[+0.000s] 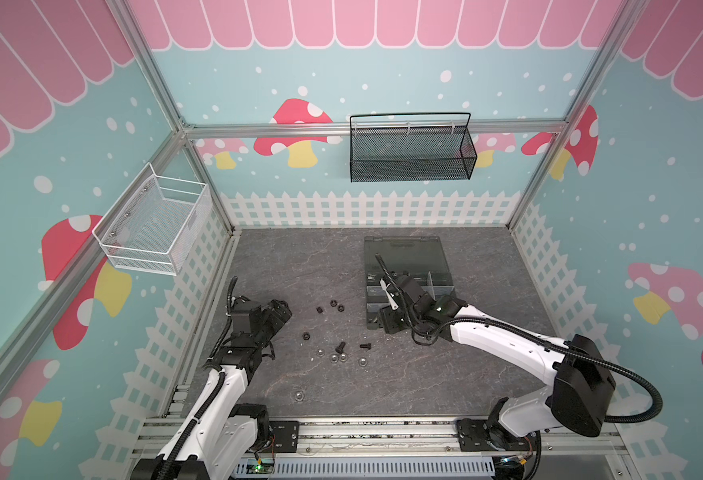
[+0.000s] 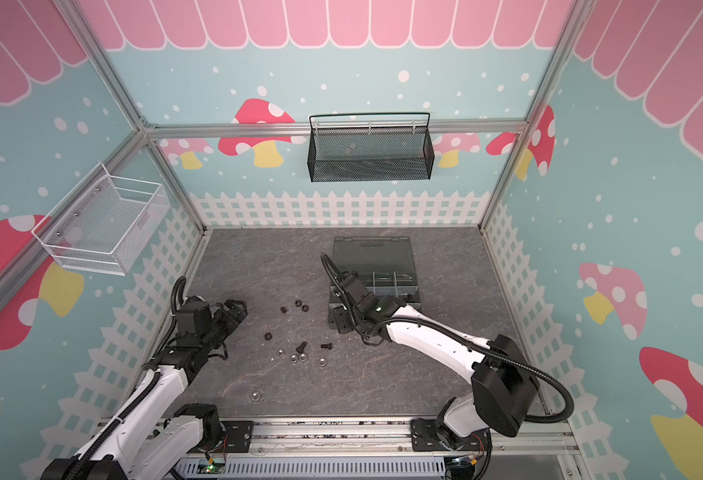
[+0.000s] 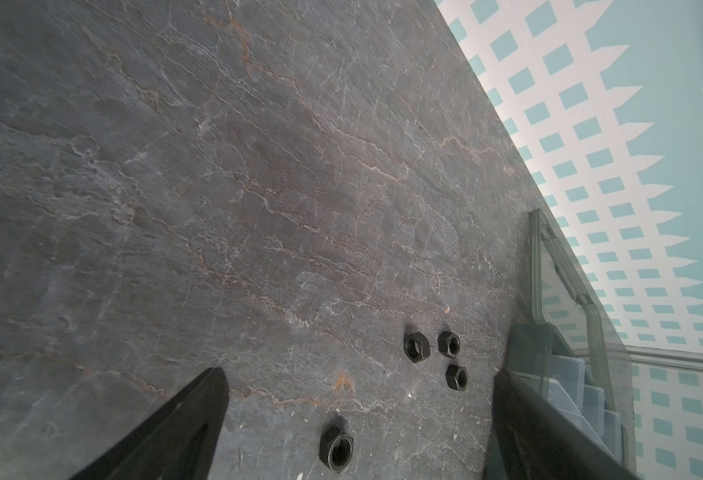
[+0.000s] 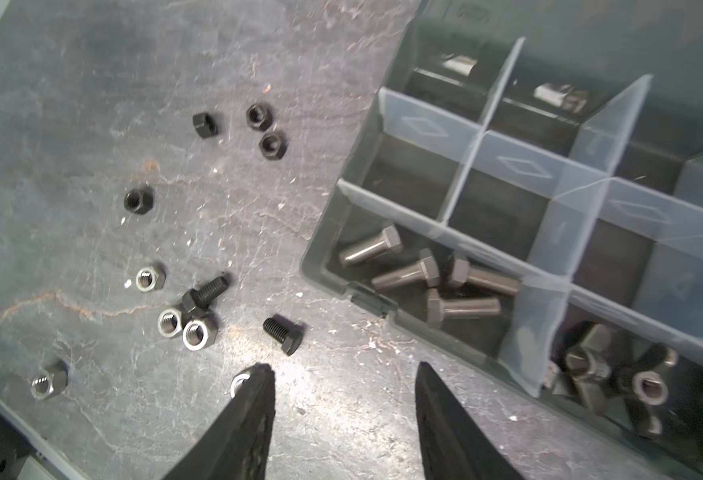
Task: Sort the screws and nuts into containers
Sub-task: 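Move the open right gripper back over a black bolt in the pile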
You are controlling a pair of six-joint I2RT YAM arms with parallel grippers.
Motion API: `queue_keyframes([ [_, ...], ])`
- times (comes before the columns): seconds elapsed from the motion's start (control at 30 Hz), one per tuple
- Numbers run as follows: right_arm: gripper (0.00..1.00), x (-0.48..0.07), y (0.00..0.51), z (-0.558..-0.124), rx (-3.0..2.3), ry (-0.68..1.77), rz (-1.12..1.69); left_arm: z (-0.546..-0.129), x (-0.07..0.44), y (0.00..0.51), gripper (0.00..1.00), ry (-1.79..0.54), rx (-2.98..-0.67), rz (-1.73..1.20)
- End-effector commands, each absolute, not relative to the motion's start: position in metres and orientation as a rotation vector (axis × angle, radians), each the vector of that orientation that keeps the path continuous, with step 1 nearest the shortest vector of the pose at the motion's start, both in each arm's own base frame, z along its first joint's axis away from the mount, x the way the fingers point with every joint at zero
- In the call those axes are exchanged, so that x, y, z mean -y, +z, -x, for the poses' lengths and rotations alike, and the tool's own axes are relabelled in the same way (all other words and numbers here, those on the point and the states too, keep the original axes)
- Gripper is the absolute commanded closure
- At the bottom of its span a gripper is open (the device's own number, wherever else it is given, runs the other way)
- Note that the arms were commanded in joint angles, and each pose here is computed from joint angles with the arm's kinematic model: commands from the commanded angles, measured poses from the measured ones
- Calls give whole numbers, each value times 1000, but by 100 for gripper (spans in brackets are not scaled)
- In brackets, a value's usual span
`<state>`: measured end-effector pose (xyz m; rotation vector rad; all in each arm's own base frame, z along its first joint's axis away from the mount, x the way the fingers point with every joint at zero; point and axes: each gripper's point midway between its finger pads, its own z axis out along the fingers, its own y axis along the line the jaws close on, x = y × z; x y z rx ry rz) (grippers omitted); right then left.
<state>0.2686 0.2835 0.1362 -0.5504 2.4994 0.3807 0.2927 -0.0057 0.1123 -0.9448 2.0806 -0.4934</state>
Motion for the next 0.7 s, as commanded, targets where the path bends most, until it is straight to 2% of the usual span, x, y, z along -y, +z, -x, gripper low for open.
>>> queue_keyframes([
  [0.0, 44, -304, 128, -260, -2524, 404, 617, -294, 7, 110, 0, -518, -2071, 959],
  [0.27, 44, -331, 100, -247, -2575, 400, 763, -296, 7, 111, 0, -518, -2066, 957],
  [0.67, 44, -329, 70, -251, -2646, 271, 813, -296, 6, 108, 0, -509, -2075, 959],
])
